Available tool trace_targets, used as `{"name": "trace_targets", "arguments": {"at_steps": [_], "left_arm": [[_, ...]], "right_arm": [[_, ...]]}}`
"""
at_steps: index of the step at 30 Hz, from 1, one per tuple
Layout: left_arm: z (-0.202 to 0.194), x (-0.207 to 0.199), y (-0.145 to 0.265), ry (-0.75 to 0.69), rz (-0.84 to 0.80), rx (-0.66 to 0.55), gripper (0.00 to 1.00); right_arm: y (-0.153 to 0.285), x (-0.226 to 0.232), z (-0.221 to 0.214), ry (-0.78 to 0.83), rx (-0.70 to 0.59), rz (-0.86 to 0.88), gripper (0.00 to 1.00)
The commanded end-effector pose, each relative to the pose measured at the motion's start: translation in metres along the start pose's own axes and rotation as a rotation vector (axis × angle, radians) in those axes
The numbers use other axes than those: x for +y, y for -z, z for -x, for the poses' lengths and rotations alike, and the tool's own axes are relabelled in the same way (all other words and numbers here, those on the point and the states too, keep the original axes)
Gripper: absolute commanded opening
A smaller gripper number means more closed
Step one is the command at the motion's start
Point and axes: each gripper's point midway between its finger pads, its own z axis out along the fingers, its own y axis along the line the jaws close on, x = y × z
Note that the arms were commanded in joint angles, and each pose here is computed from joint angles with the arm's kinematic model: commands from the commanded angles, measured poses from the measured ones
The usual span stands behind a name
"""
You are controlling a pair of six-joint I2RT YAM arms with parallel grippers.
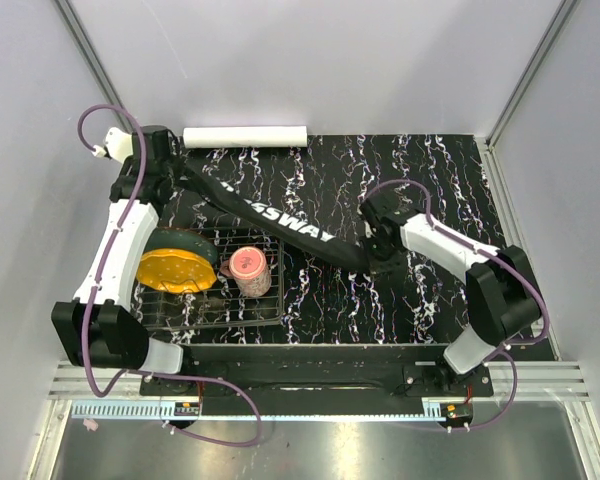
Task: Pack up the badminton gear
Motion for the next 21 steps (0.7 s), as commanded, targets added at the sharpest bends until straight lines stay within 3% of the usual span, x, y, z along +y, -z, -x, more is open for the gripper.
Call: {"name": "trace_targets", "arguments": {"at_steps": [1, 6, 13, 16, 19, 21], "left_arm": [[0.057, -0.010, -0.001, -0.041, 0.016, -0.187, 0.00], [0.051, -0.006, -0.005, -0.062, 0.034, -0.150, 0.00], [0.028, -0.006, -0.011, -0.077, 0.014, -0.051, 0.00], [0.010, -0.013, -0.010, -0.067, -0.037, 0.036, 0.00], [-0.015, -0.033, -0.005, -0.052, -0.191, 0.150, 0.00], [-0.039, -0.055, 0.001, 0.000, -0.347, 0.259, 0.00]], "right_arm": [[-0.004, -0.032, -0.010, -0.166, 0.005, -0.055, 0.00], [-0.021, -0.058, 0.001, -0.285, -0.007, -0.089, 0.00], [-0.041, -0.064, 0.042, -0.284, -0.071, -0.095, 0.00], [-0.033, -0.069, 0.052, -0.285, -0.121, -0.112, 0.00], [-0.009, -0.089, 0.058, -0.330, -0.207, -0.162, 0.00], [0.009, -0.100, 0.061, -0.370, -0.274, -0.173, 0.15]]}}
